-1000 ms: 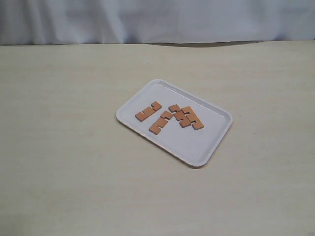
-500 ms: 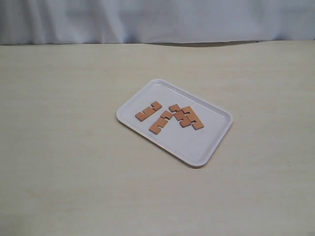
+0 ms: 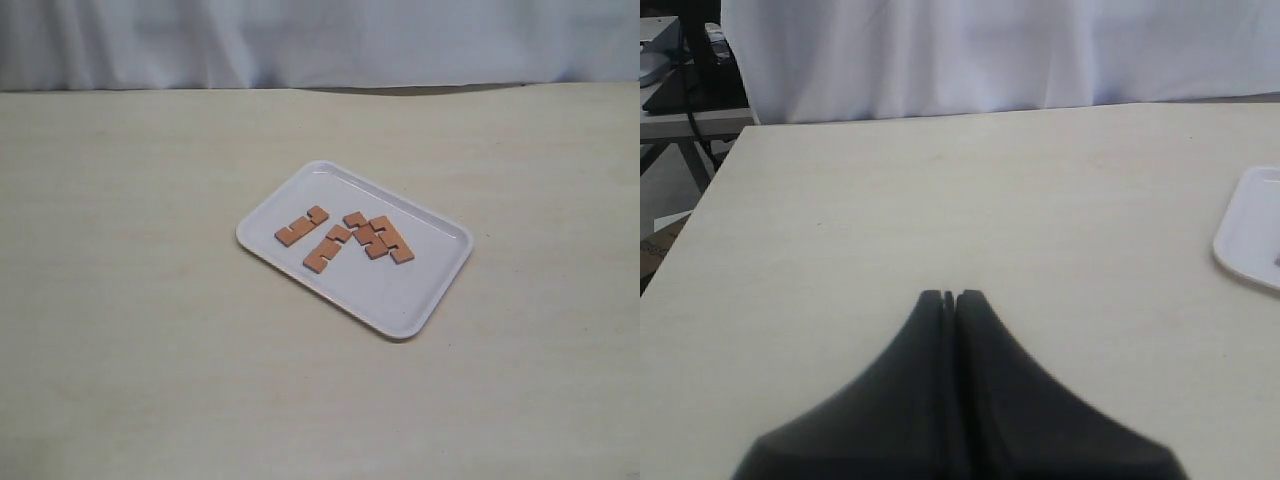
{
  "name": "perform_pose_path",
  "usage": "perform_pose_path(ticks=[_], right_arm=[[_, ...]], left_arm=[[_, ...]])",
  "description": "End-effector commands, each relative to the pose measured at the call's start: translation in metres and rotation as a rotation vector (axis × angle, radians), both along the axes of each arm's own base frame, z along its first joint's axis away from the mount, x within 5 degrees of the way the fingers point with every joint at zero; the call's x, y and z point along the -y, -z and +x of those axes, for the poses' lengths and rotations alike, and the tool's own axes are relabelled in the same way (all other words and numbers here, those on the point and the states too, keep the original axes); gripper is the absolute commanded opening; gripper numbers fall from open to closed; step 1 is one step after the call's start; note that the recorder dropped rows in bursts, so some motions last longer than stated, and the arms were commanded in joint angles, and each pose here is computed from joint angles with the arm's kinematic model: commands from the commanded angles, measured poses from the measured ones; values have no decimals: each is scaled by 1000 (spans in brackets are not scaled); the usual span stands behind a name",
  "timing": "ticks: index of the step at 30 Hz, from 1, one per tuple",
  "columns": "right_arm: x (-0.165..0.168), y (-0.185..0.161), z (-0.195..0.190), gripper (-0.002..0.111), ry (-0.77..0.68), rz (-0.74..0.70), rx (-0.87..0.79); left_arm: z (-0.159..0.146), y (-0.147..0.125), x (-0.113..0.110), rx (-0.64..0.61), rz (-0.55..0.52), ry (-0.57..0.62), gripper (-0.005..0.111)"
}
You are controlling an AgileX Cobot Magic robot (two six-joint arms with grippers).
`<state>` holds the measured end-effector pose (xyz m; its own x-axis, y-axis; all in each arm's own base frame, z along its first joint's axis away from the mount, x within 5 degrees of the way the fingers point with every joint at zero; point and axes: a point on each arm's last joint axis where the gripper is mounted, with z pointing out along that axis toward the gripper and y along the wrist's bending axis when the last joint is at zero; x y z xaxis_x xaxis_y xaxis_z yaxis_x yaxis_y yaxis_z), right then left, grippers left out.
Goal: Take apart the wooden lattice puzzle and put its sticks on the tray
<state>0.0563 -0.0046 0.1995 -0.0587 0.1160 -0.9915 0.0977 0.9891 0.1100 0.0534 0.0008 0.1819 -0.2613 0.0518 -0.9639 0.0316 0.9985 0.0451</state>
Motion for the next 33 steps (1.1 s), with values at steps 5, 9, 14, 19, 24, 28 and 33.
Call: perform_pose_path(ticks=[5, 9, 14, 19, 24, 28, 33], right_arm=[[-1, 6, -1, 4, -8, 16, -56], [-2, 12, -2, 4, -18, 33, -127], [-3, 19, -3, 5, -33, 20, -209], [-3, 19, -3, 5, -33, 20, -209], [-3, 19, -3, 5, -33, 20, -209], [-3, 19, -3, 5, -33, 20, -209], [-3, 19, -3, 5, -33, 20, -209]], left_arm=[[0, 0, 0, 7, -1, 6, 0], [0, 0, 0, 7, -1, 6, 0], [0, 0, 0, 7, -1, 6, 0], [0, 0, 0, 7, -1, 6, 0], [0, 0, 0, 7, -1, 6, 0], [0, 0, 0, 7, -1, 6, 0], [0, 0, 0, 7, -1, 6, 0]])
